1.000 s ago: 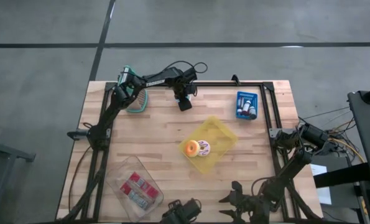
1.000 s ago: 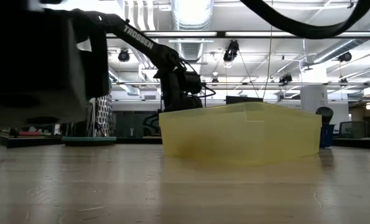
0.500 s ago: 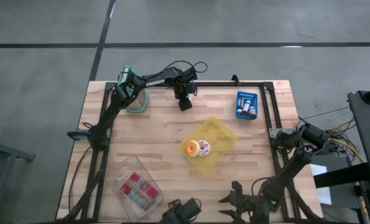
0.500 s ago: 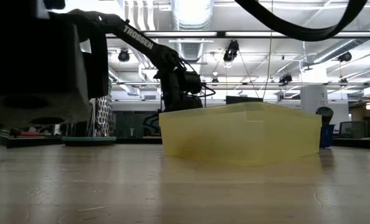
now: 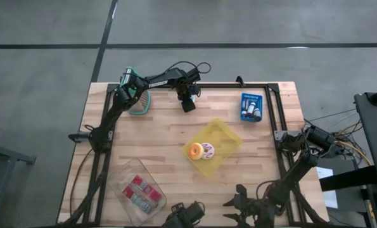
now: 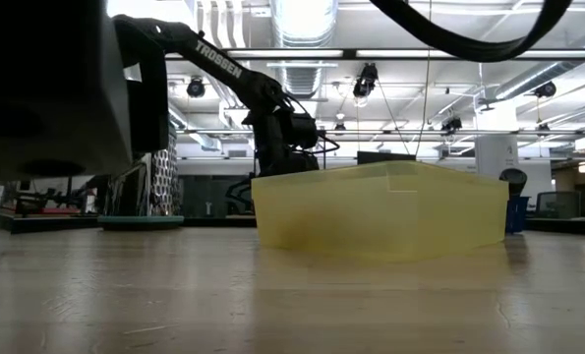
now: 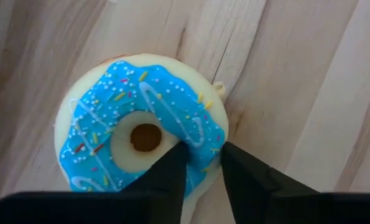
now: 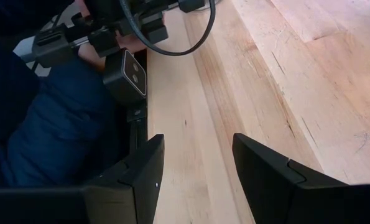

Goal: Pick & Place Food Item
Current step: Put the blue donut into the yellow bin

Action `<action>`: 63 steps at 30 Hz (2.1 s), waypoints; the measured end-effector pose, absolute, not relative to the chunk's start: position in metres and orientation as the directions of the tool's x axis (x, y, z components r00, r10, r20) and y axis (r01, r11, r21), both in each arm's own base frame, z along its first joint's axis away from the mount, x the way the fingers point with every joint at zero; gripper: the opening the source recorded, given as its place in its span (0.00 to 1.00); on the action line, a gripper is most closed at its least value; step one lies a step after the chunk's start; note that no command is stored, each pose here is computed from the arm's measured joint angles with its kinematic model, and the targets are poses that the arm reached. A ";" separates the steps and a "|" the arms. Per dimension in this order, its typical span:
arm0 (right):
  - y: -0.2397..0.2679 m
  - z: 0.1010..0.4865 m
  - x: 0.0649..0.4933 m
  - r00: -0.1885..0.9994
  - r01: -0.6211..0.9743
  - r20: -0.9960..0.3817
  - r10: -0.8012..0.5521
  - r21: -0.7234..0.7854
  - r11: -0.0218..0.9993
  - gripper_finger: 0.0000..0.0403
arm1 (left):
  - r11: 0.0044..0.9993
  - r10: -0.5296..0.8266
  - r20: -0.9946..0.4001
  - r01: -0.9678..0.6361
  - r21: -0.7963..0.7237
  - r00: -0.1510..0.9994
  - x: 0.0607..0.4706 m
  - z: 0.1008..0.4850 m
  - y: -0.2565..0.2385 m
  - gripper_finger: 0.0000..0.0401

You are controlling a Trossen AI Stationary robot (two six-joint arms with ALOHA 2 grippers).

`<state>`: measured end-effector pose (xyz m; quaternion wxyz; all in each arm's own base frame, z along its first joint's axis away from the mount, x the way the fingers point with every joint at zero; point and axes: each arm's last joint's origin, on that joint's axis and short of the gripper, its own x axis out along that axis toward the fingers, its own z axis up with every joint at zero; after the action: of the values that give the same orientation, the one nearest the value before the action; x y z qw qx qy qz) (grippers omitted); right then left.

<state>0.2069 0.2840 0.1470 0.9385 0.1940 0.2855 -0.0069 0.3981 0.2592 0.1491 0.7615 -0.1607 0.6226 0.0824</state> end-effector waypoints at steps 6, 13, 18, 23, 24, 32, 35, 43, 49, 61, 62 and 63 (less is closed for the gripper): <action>0.284 0.147 0.207 0.837 0.124 -0.539 0.098 0.360 0.925 0.46 | 0.934 -0.085 -0.973 -0.323 -0.154 0.216 0.398 0.149 0.259 0.21; 0.284 0.147 0.207 0.837 0.124 -0.539 0.098 0.360 0.924 0.46 | 0.930 -0.100 -0.970 -0.324 -0.171 0.223 0.398 0.149 0.259 0.08; 0.284 0.147 0.207 0.837 0.124 -0.538 0.097 0.360 0.925 0.46 | 0.928 -0.109 -0.969 -0.328 -0.179 0.220 0.398 0.149 0.258 0.02; 0.284 0.147 0.207 0.837 0.124 -0.539 0.098 0.360 0.924 0.46 | 0.925 -0.111 -0.969 -0.334 -0.183 0.221 0.398 0.149 0.258 0.04; 0.284 0.147 0.207 0.837 0.124 -0.539 0.098 0.360 0.925 0.46 | 0.925 -0.112 -0.969 -0.334 -0.183 0.221 0.398 0.149 0.258 0.05; 0.284 0.147 0.207 0.837 0.124 -0.539 0.098 0.360 0.924 0.46 | 0.925 -0.112 -0.969 -0.333 -0.183 0.221 0.398 0.149 0.258 0.04; 0.284 0.147 0.207 0.837 0.124 -0.539 0.098 0.360 0.925 0.46 | 0.925 -0.112 -0.969 -0.333 -0.183 0.221 0.398 0.149 0.258 0.04; 0.284 0.147 0.207 0.837 0.124 -0.539 0.098 0.360 0.925 0.46 | 0.931 -0.103 -0.967 -0.318 -0.177 0.235 0.397 0.158 0.257 0.04; 0.284 0.147 0.207 0.837 0.124 -0.539 0.097 0.360 0.925 0.46 | 0.936 -0.089 -0.962 -0.308 -0.169 0.258 0.397 0.172 0.254 0.04; 0.284 0.147 0.207 0.837 0.124 -0.539 0.098 0.360 0.925 0.46 | 0.942 -0.082 -0.959 -0.292 -0.163 0.272 0.401 0.185 0.251 0.04; 0.284 0.147 0.207 0.837 0.124 -0.539 0.098 0.360 0.925 0.46 | 0.943 -0.081 -0.958 -0.290 -0.163 0.274 0.401 0.186 0.250 0.04; 0.284 0.147 0.207 0.837 0.124 -0.539 0.098 0.360 0.925 0.46 | 0.944 -0.081 -0.958 -0.288 -0.162 0.275 0.402 0.187 0.249 0.04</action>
<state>0.2069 0.2840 0.1469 0.9385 0.1940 0.2856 -0.0071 0.4020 0.2494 0.1869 0.7836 -0.1539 0.5983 0.0660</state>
